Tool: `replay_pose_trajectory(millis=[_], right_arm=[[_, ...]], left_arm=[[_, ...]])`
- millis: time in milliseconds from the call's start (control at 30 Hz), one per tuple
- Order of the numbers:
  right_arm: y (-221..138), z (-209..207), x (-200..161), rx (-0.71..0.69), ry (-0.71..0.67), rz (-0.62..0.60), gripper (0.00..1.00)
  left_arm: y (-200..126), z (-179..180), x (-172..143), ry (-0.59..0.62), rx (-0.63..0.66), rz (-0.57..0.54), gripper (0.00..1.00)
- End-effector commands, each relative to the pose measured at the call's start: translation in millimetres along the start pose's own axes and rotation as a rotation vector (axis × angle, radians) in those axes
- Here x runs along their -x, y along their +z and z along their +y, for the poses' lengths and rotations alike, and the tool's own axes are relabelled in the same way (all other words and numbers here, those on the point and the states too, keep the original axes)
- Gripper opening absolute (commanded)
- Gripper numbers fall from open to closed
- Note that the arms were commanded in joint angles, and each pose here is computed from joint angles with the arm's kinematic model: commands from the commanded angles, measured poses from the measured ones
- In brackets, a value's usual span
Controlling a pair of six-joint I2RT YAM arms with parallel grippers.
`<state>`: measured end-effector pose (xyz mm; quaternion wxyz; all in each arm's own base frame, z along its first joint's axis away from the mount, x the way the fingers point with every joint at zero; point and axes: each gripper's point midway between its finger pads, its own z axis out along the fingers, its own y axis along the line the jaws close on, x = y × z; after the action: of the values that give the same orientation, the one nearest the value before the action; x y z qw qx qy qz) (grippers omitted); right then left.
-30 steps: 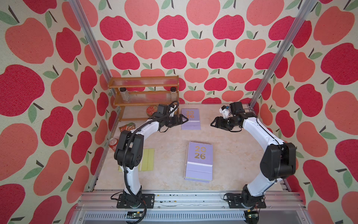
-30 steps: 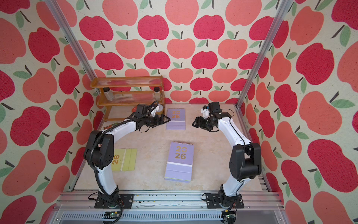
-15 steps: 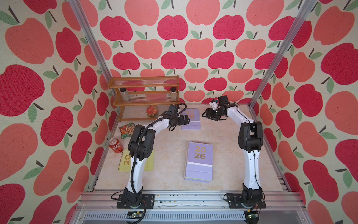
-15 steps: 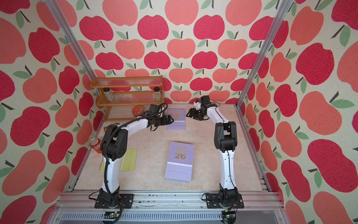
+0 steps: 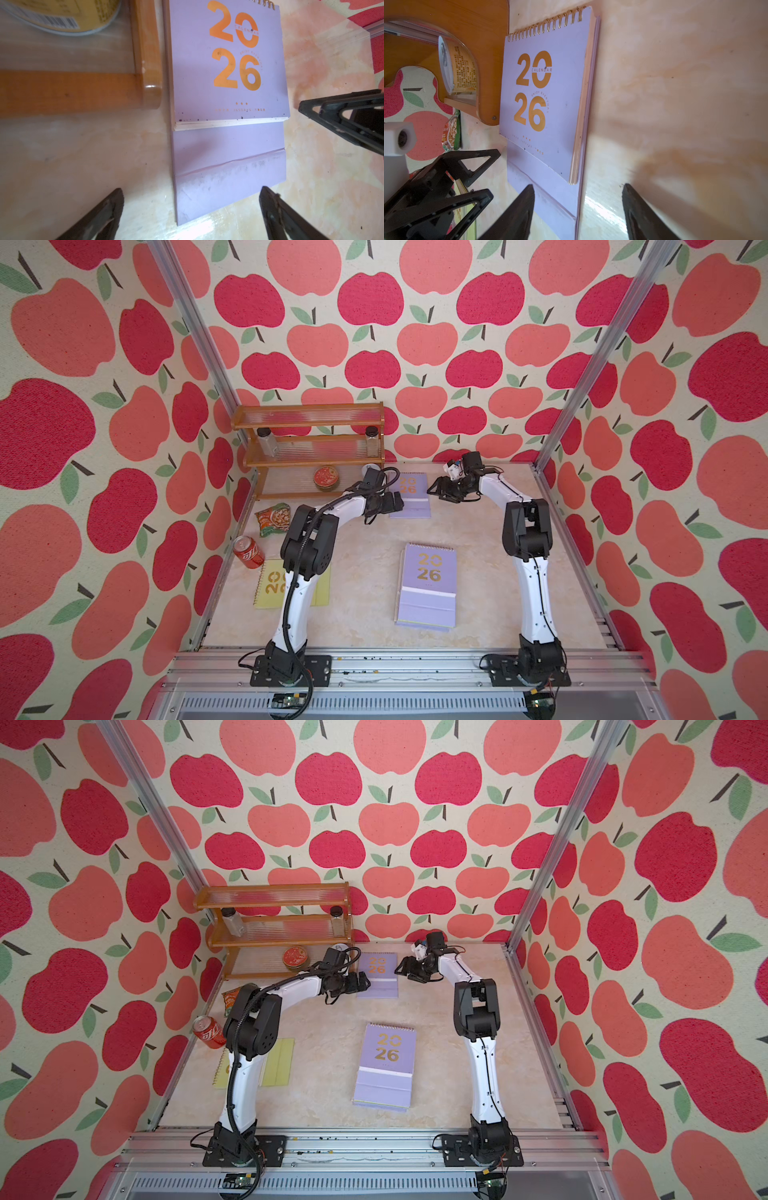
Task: Stack the calendars
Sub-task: Pick up the calendar at the center of the board.
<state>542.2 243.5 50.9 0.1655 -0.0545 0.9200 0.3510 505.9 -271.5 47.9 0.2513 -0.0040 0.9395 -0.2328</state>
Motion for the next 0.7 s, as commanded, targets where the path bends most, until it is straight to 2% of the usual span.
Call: replay_pose_trajectory(millis=[0, 300, 667], right_arm=[[14.1, 5.1, -3.5, 0.04, 0.01, 0.008, 0.69], [28.9, 5.1, -7.1, 0.082, 0.041, 0.019, 0.69], [49.7, 11.6, -26.0, 0.132, 0.045, 0.073, 0.68]], left_arm=[[1.4, -1.2, 8.6, -0.019, -0.007, -0.046, 1.0], [7.7, -8.7, 22.2, -0.094, -0.117, -0.08, 1.0], [27.5, -23.1, 14.5, -0.161, -0.199, -0.057, 1.0]])
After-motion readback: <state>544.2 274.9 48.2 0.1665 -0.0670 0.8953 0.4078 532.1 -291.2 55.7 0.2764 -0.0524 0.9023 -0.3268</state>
